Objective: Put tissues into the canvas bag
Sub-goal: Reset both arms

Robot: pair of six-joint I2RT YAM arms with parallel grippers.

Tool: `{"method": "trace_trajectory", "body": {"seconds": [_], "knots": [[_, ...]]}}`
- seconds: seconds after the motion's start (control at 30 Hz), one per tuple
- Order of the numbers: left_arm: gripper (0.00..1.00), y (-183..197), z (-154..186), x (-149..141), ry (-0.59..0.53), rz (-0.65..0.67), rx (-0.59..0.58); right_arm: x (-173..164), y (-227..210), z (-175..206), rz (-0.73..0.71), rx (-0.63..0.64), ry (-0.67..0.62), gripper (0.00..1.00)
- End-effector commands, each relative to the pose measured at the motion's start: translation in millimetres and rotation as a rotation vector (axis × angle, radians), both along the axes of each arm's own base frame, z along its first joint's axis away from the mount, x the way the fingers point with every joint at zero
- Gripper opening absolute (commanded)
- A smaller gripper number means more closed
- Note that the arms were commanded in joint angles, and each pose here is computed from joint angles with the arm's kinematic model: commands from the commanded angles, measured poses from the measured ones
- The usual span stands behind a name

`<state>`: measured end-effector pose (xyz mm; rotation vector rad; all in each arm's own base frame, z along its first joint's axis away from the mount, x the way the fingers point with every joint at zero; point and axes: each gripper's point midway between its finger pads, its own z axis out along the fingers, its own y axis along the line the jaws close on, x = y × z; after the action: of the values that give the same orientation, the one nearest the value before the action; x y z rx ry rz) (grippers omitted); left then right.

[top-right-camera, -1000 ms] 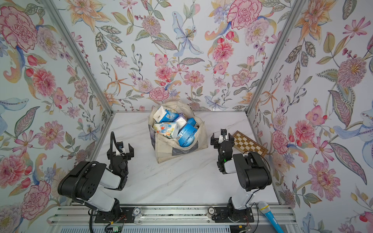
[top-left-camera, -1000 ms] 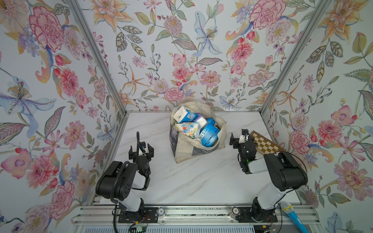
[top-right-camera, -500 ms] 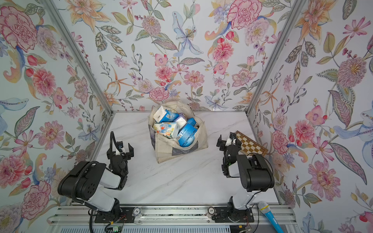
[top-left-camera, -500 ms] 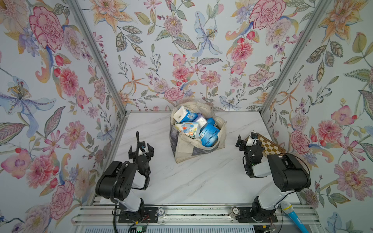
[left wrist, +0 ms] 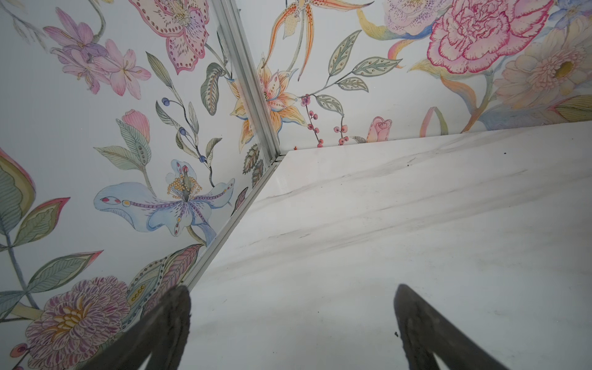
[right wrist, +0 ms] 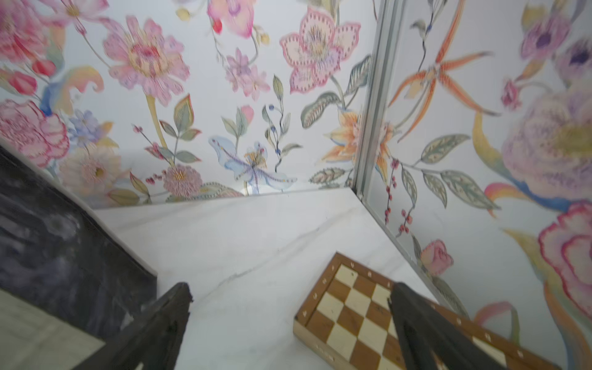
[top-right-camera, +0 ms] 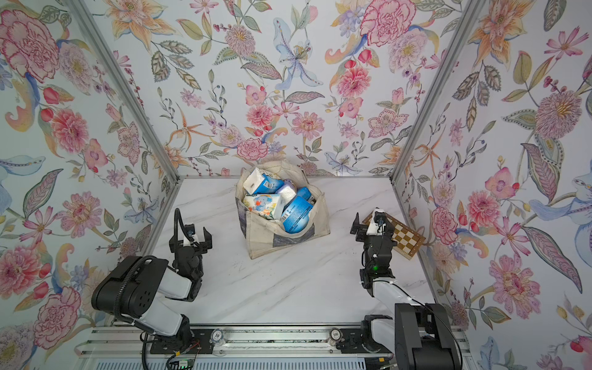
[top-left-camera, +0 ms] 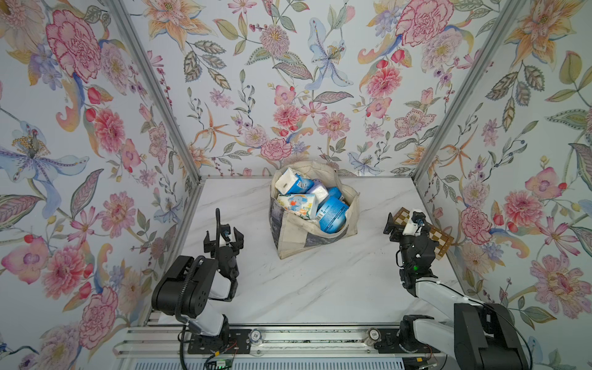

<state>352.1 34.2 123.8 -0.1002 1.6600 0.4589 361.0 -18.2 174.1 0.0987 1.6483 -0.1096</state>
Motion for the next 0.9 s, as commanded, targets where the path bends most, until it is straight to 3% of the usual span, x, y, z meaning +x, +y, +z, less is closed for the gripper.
{"method": "trace_trajectory", "body": {"seconds": [0.0, 0.23, 0.4, 0.87], "knots": [[0.99, 0.2, 14.1, 3.8, -0.056, -0.005, -0.017, -4.6, 3.7, -29.4, 0.015, -0.003, 0.039, 0.99], [0.99, 0.2, 14.0, 3.9, -0.056, -0.005, -0.016, 6.3, 25.4, -55.1, 0.082, -0.089, 0.039, 0.99], [0.99, 0.2, 12.0, 3.8, -0.047, -0.005, -0.017, 25.1, 12.0, -69.3, 0.085, 0.003, 0.170, 0.99], [0.99, -0.2, 15.8, 4.0, -0.062, -0.005, -0.012, 24.5, 14.3, -67.0, 0.063, -0.029, 0.153, 0.99]]}}
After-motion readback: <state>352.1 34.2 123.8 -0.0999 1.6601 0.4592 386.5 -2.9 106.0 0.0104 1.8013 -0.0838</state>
